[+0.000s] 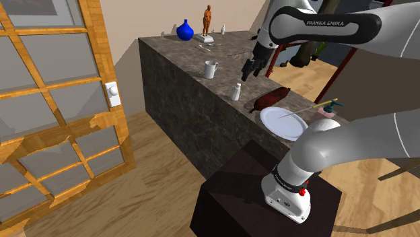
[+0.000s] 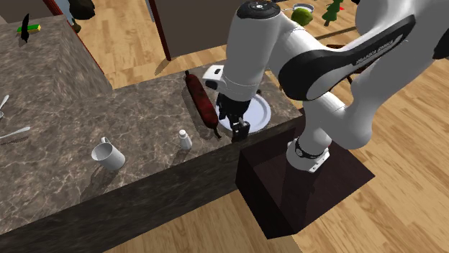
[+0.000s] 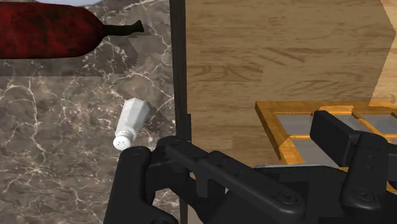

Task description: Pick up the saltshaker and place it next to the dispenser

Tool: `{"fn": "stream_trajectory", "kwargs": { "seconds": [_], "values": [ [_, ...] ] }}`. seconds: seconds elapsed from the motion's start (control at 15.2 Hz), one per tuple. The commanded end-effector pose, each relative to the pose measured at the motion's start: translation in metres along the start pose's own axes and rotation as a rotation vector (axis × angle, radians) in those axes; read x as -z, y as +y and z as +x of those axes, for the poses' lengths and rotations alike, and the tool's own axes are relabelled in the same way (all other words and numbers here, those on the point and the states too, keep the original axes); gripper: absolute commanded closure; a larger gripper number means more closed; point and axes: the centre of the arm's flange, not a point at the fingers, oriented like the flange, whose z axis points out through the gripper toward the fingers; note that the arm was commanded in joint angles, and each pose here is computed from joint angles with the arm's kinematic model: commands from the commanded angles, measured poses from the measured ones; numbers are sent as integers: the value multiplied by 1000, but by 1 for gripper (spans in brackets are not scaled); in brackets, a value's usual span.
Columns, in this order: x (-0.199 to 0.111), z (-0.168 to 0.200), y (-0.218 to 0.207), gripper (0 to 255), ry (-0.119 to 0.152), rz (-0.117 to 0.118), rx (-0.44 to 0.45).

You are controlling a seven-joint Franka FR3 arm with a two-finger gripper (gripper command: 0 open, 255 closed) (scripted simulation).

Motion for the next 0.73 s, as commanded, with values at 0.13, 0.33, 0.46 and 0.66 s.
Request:
{"fn": "stream_trajectory", "kwargs": {
  "seconds": [0.13,0.33,0.46,0.66],
  "values": [
    [-33,16,39,0,23,30,5],
    [-60,27,69,0,39,54,9],
    [-77,34,89,0,49,69,11],
    [-104,46,118,0,65,92,14]
  ]
}}
